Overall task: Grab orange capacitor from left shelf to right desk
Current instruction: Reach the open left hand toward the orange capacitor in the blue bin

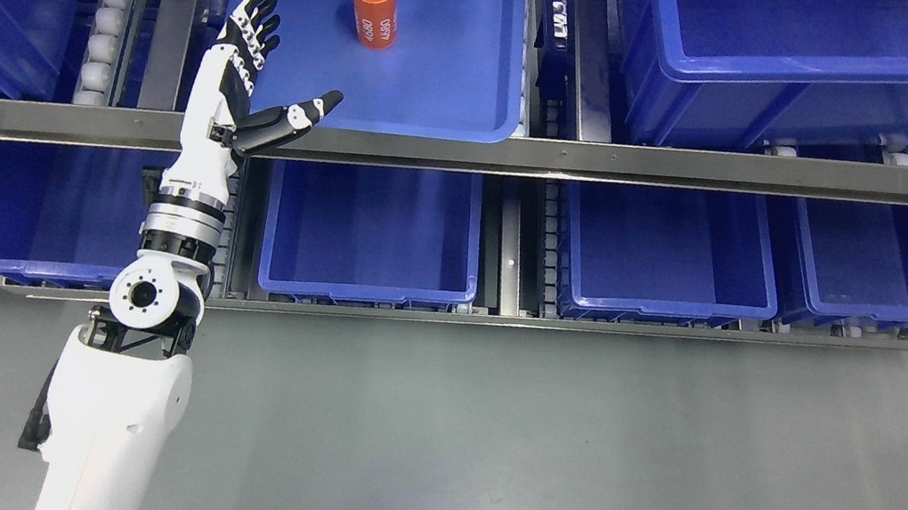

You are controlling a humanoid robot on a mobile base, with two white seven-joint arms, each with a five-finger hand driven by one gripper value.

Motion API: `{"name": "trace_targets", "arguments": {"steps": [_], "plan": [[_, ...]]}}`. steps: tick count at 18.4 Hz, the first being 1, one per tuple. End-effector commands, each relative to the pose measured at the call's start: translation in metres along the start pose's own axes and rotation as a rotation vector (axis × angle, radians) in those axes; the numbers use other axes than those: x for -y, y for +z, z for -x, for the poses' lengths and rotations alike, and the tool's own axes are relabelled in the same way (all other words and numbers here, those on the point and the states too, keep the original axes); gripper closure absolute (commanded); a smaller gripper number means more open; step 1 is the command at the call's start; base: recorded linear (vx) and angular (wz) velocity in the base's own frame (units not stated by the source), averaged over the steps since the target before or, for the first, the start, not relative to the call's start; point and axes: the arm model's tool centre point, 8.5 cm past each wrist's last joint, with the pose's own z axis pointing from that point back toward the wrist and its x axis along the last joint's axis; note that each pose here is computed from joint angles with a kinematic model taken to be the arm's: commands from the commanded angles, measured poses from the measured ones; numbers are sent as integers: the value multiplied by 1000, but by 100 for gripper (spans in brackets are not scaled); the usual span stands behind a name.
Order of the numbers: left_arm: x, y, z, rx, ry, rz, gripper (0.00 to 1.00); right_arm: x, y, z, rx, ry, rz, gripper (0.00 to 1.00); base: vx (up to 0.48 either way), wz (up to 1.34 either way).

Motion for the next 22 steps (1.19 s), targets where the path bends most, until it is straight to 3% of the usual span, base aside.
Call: {"name": "trace_targets", "arguments": {"steps": [1, 7, 12, 18, 22], "plan": [[-3, -1, 0, 4, -16, 10, 0, 11, 0, -3, 21, -10, 18, 0, 13, -5], [-10, -31, -2, 1, -42, 25, 0, 11, 0, -3, 21, -10, 18, 0, 7, 0], [-32, -84, 26, -115, -155, 27, 0, 11, 0, -3, 21, -10, 18, 0, 0, 0], [35, -113, 65, -271, -185, 229, 0, 11, 0, -3, 21, -10, 18, 0, 0, 0], [29, -125, 85, -370, -224, 230, 0, 11, 0, -3, 21, -10, 18, 0, 0, 0]]}}
